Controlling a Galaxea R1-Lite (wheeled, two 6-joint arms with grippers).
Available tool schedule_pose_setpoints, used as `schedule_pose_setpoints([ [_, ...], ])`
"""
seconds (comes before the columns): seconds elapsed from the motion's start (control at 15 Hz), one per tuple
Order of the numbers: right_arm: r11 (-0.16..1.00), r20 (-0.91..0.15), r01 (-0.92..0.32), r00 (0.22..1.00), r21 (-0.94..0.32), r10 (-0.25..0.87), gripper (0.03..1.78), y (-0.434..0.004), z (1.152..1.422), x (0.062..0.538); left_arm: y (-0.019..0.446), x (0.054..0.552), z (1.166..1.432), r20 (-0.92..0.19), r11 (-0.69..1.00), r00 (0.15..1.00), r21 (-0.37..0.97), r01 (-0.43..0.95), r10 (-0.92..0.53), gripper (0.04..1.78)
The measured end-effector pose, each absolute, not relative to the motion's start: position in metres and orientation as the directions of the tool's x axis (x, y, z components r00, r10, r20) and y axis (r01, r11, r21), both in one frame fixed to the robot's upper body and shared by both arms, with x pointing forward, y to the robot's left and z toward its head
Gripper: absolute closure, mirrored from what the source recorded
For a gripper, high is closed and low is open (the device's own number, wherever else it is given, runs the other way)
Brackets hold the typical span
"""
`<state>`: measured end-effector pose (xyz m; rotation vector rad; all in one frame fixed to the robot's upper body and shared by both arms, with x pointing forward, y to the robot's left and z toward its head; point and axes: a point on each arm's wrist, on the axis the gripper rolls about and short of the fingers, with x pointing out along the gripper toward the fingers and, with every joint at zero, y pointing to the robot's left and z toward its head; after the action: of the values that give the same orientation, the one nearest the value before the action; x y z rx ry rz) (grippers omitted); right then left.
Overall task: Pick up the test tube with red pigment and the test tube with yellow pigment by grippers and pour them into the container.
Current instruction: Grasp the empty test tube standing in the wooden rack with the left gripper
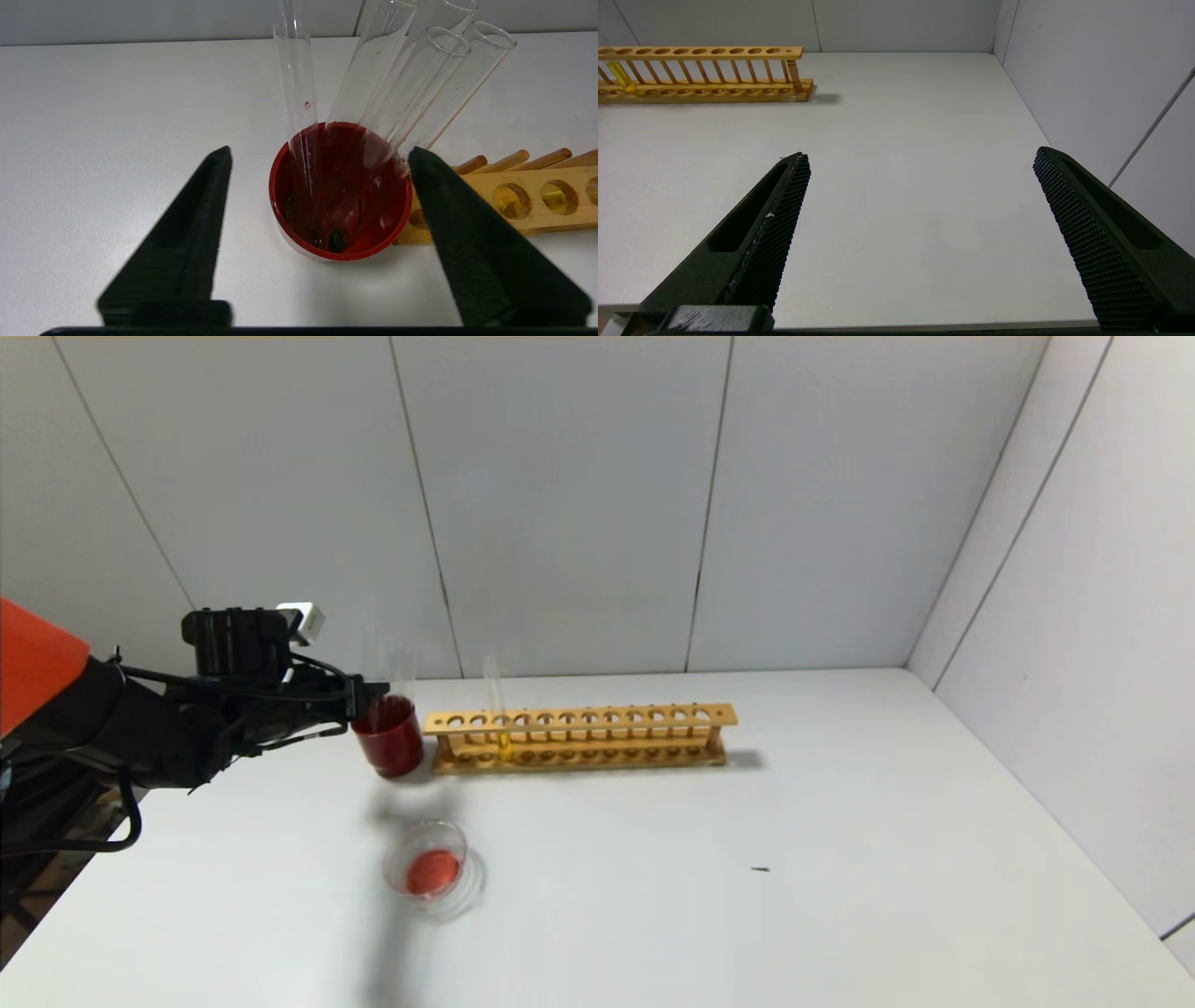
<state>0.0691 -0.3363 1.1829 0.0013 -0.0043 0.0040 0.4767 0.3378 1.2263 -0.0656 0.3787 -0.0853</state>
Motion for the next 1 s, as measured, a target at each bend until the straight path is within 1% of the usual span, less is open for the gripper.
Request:
schedule_pose_setpoints([
  [0.13, 1.0, 0.004, -0.004, 1.0, 0.002, 0.004, 0.06, -0.336, 1.183, 0.069, 0.337, 0.475, 1.231, -0.356, 0.994, 0.93, -0.079, 0.072, -0.096, 0.22],
  [0.27, 1.0, 0.004, -0.004, 1.0, 0.002, 0.004, 0.06, -0.336, 1.183, 0.069, 0.337, 0.471, 1.241, -0.333, 0.995, 0.938, -0.073, 0.074, -0.094, 0.1],
  [0.4, 1.0, 0.004, -0.004, 1.0, 0.002, 0.004, 0.06, -0.336, 1.183, 0.069, 0.337, 0.463, 1.256, -0.299, 0.995, 0.95, -0.057, 0.08, -0.094, 0.08],
  [0.53, 1.0, 0.004, -0.004, 1.0, 0.002, 0.004, 0.06, -0.336, 1.183, 0.069, 0.33, 0.449, 1.278, -0.252, 0.994, 0.961, -0.043, 0.104, -0.112, 0.08],
  [0.73, 1.0, 0.004, -0.004, 1.0, 0.002, 0.004, 0.06, -0.336, 1.183, 0.069, 0.294, 0.419, 1.305, -0.201, 0.976, 0.955, -0.007, 0.22, -0.217, 0.08],
  [0.87, 1.0, 0.004, -0.004, 1.0, 0.002, 0.004, 0.06, -0.336, 1.183, 0.069, 0.27, 0.402, 1.313, -0.183, 0.954, 0.938, 0.004, 0.299, -0.293, 0.08],
  [1.0, 1.0, 0.004, -0.004, 1.0, 0.002, 0.004, 0.06, -0.336, 1.183, 0.069, 0.249, 0.391, 1.313, -0.183, 0.938, 0.923, 0.011, 0.346, -0.339, 0.08],
])
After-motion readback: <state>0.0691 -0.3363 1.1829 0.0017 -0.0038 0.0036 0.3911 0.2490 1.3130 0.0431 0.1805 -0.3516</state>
